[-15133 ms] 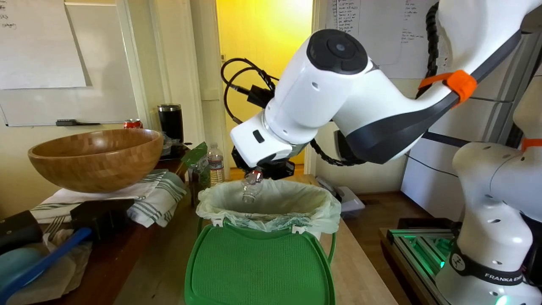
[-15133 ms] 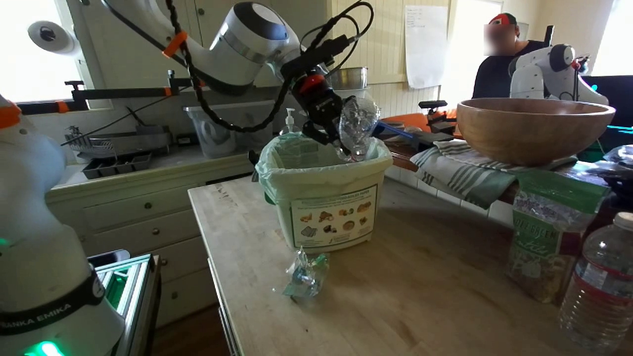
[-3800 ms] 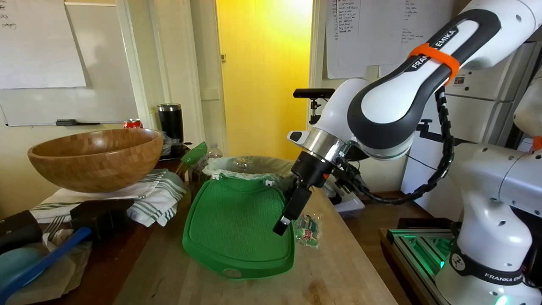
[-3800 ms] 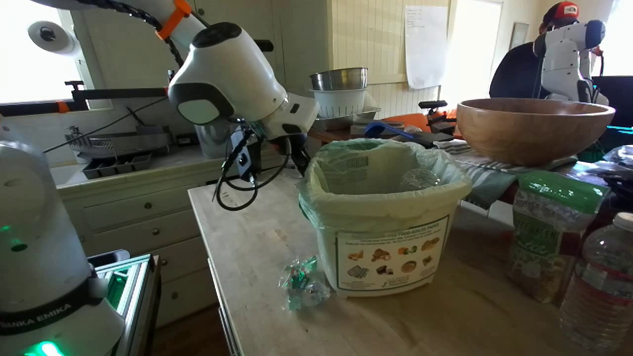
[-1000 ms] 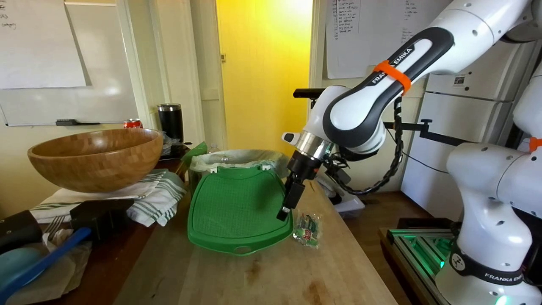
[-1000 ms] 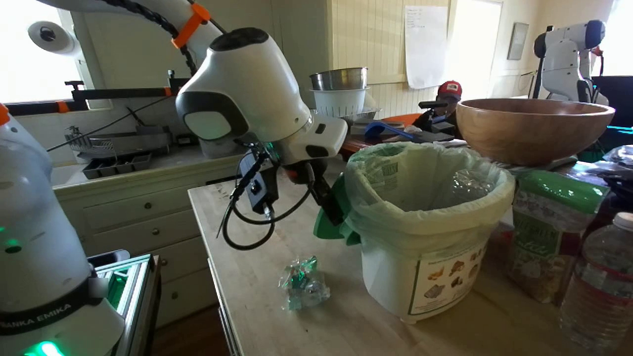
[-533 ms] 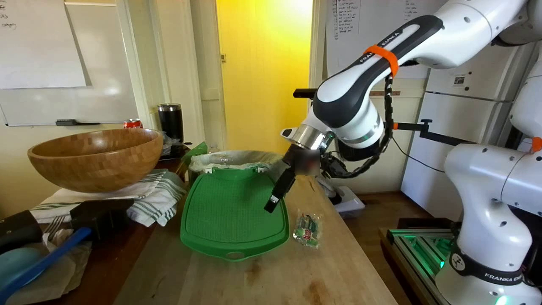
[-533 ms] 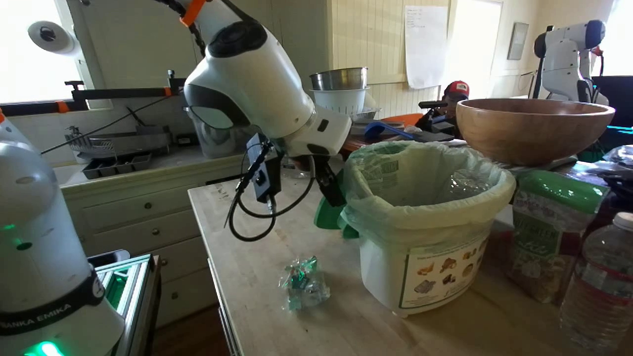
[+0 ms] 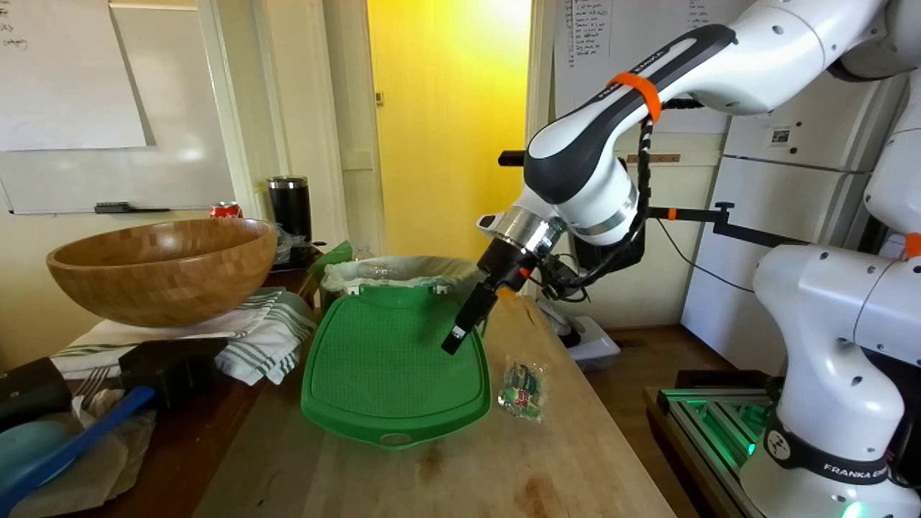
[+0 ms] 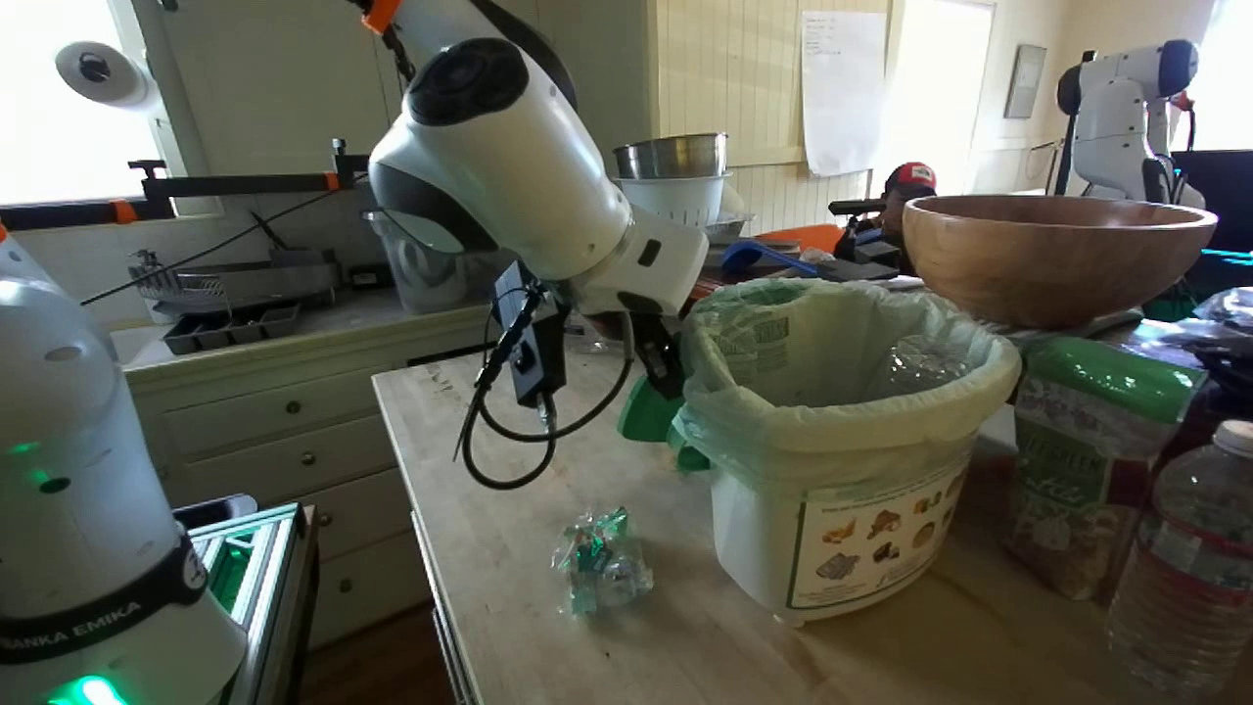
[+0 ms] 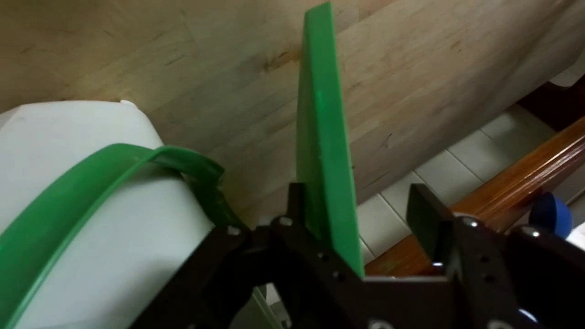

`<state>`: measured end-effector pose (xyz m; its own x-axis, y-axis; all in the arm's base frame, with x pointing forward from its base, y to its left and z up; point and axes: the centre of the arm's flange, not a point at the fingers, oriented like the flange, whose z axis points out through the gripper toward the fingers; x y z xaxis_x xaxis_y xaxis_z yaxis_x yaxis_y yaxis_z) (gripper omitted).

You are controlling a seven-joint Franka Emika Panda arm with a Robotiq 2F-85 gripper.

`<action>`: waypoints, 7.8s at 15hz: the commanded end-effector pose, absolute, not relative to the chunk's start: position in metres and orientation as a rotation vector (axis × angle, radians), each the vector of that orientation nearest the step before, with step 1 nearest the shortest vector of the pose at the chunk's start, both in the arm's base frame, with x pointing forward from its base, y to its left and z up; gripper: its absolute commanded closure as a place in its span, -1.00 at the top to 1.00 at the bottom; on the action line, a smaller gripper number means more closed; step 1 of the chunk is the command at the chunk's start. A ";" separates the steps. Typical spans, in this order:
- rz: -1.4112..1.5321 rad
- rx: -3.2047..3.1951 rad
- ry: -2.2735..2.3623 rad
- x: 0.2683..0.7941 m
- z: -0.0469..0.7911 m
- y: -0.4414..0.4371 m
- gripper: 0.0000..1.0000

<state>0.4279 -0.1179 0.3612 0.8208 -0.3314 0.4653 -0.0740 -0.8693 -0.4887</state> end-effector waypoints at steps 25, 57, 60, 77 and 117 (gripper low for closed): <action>-0.657 -2.399 0.398 0.414 0.399 -0.134 -0.96; -0.592 -2.768 0.385 0.440 0.328 -0.117 1.00; -0.639 -2.704 0.413 0.442 0.337 -0.110 1.00; -0.626 -2.550 0.449 0.473 0.319 -0.109 0.92; -0.250 -2.696 -0.173 0.432 0.350 -0.100 -0.96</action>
